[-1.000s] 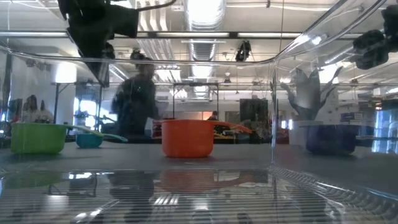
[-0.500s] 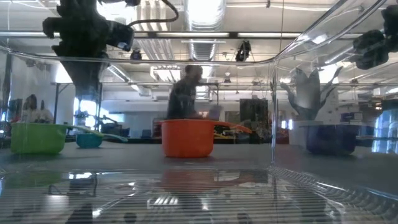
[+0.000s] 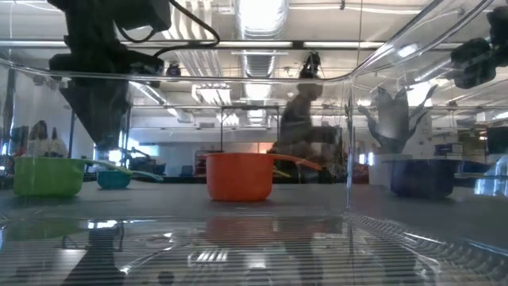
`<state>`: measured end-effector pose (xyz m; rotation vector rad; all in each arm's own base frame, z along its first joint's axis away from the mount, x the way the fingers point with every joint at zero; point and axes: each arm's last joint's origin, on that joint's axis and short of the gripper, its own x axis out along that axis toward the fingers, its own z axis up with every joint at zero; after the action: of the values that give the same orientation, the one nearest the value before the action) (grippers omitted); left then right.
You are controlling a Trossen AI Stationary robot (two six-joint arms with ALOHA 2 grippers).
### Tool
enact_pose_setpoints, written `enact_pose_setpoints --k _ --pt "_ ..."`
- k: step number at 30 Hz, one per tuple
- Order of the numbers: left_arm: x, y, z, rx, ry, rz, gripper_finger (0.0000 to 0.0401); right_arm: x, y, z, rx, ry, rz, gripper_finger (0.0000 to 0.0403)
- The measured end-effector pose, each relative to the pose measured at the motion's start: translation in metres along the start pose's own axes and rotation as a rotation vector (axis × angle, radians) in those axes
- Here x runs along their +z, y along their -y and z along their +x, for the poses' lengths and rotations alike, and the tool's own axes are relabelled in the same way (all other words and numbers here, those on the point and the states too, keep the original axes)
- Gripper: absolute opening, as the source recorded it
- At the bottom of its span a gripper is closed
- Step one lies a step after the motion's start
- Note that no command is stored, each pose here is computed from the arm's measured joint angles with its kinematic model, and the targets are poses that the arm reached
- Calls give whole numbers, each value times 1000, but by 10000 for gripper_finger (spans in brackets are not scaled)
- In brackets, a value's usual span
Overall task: Nest measuring cups in basket
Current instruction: Stack the green measuring cup on top of the orange measuring cup
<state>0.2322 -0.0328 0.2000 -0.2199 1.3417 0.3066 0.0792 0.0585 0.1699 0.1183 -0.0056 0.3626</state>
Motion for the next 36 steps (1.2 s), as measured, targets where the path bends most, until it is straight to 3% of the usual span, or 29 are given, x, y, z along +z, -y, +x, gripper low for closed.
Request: enact_pose_setpoints --k 8,18,36 --pt "-1 -1 1 35 12 -45 274 0 0 0 0 0 0 9" --pt "-5 3 2 34 6 -34 332 0 0 0 0 0 0 9" --pt "-15 -2 14 105 -5 29 334 0 0 0 0 0 0 9"
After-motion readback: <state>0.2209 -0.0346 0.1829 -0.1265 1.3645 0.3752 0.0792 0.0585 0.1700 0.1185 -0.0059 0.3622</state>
